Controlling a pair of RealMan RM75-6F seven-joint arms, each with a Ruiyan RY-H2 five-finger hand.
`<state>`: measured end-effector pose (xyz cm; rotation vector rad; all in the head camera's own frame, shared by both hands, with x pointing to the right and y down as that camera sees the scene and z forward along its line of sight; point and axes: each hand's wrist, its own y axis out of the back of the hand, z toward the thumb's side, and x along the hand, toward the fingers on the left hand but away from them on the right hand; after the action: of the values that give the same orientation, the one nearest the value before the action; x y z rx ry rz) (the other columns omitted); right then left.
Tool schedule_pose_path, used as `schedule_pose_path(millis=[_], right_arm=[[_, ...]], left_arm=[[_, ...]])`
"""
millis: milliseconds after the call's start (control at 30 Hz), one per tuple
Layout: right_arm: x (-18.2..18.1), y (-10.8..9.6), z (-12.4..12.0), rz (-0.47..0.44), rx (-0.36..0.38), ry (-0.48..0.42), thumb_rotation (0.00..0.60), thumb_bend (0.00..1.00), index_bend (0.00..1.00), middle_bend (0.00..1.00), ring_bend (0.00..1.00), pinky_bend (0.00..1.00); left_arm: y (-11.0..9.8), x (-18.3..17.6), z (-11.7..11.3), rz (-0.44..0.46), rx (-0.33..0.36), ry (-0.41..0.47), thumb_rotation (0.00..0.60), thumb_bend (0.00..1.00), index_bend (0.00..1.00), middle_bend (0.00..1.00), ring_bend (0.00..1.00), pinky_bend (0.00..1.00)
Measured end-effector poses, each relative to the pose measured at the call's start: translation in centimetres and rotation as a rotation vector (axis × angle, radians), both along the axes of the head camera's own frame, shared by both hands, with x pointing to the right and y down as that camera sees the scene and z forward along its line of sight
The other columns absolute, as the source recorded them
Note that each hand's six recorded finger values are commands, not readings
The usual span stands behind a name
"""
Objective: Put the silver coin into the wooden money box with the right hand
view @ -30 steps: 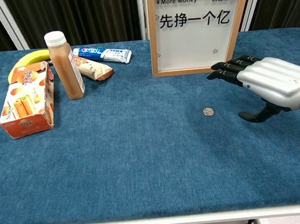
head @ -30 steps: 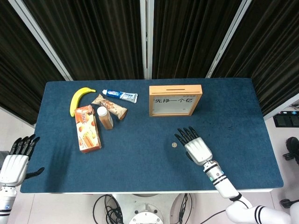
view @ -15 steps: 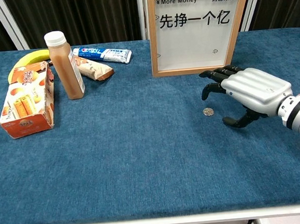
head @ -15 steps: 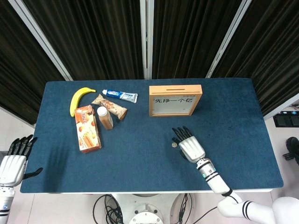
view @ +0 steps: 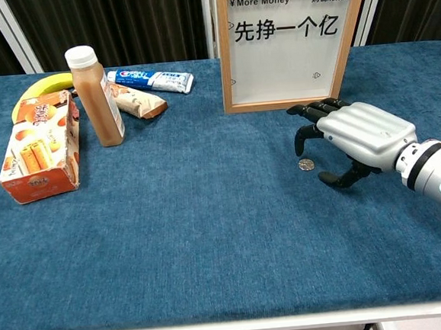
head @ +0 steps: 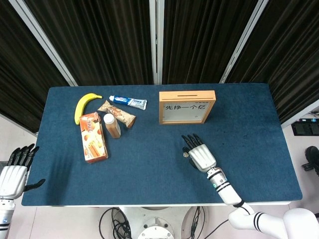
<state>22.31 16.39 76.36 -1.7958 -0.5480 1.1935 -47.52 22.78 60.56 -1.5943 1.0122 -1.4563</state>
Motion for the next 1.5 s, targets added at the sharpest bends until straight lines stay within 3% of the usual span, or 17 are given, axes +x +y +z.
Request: schedule_pose_path(millis=[1100,1500], right_arm=[[-0.04,0.05,0.78,0.01,-0.017,0.017,0.6,0.32,0.41,0.0,0.0,0.0],[-0.28,-0.08,1.02,0.019,-0.009,0.021,0.6,0.33,0.47,0.01,0.0,0.0]], left_arm=[[0.04,0.19,0.02,0.013,-0.007,-0.01,0.6,0.11,0.01,0.0,0.0,0.0],[0.17,0.04,0.15,0.014,-0.013,-0.005,0.6,0.11,0.01,0.0,0.0,0.0]])
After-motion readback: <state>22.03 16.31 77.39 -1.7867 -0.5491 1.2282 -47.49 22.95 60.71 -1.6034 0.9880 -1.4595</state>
